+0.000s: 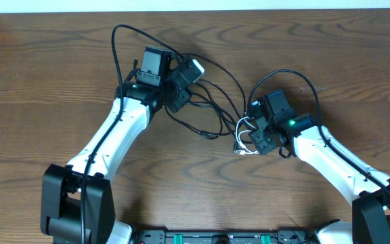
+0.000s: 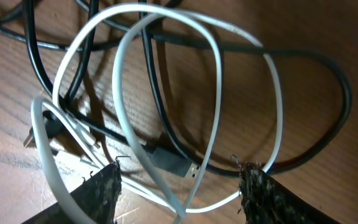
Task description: Untangle cables
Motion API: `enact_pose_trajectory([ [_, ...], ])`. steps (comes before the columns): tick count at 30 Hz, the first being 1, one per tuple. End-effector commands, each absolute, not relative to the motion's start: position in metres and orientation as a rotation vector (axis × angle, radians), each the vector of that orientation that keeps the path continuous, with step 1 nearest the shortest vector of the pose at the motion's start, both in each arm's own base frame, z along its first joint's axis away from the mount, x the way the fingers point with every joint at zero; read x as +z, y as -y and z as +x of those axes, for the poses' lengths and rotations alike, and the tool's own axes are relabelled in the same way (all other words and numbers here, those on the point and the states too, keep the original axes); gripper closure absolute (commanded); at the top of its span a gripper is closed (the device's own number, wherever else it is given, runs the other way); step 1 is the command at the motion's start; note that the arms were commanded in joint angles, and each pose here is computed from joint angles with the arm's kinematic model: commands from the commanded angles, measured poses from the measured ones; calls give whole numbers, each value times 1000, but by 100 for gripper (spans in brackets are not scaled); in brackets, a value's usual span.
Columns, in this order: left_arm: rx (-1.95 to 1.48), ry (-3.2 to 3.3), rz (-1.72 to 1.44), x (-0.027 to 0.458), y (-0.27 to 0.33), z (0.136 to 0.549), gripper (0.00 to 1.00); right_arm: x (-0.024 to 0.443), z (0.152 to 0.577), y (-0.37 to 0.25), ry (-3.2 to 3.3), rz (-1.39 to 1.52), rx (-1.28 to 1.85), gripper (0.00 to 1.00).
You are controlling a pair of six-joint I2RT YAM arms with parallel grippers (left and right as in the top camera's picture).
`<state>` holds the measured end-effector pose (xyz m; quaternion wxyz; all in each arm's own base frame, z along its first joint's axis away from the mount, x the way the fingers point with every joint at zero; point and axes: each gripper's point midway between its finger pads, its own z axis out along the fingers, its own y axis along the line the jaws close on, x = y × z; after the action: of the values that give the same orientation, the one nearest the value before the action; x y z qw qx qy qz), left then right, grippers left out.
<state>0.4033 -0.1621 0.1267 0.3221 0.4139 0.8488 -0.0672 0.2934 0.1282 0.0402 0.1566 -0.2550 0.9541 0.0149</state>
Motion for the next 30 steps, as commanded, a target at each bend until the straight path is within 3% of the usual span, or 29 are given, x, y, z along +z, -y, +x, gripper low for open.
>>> enact_pose_trajectory([
  [1, -168, -2221, 1077, 132, 159, 404, 57, 37, 294, -131, -2724, -741, 49, 42],
  [7, -169, -2221, 1077, 132, 159, 404, 57, 39, 298, -132, -2707, -735, 53, 60],
  [15, -169, -2222, 1077, 132, 159, 404, 57, 39, 298, -132, -2707, -734, 53, 59],
  [20, -169, -2225, 1078, 131, 159, 403, 57, 38, 301, -134, -2694, -731, 58, 68],
  [24, -169, -2224, 1078, 132, 159, 403, 57, 34, 305, -136, -2683, -728, 61, 67],
  [30, -169, -2225, 1078, 131, 159, 403, 57, 32, 308, -137, -2676, -726, 62, 76],
])
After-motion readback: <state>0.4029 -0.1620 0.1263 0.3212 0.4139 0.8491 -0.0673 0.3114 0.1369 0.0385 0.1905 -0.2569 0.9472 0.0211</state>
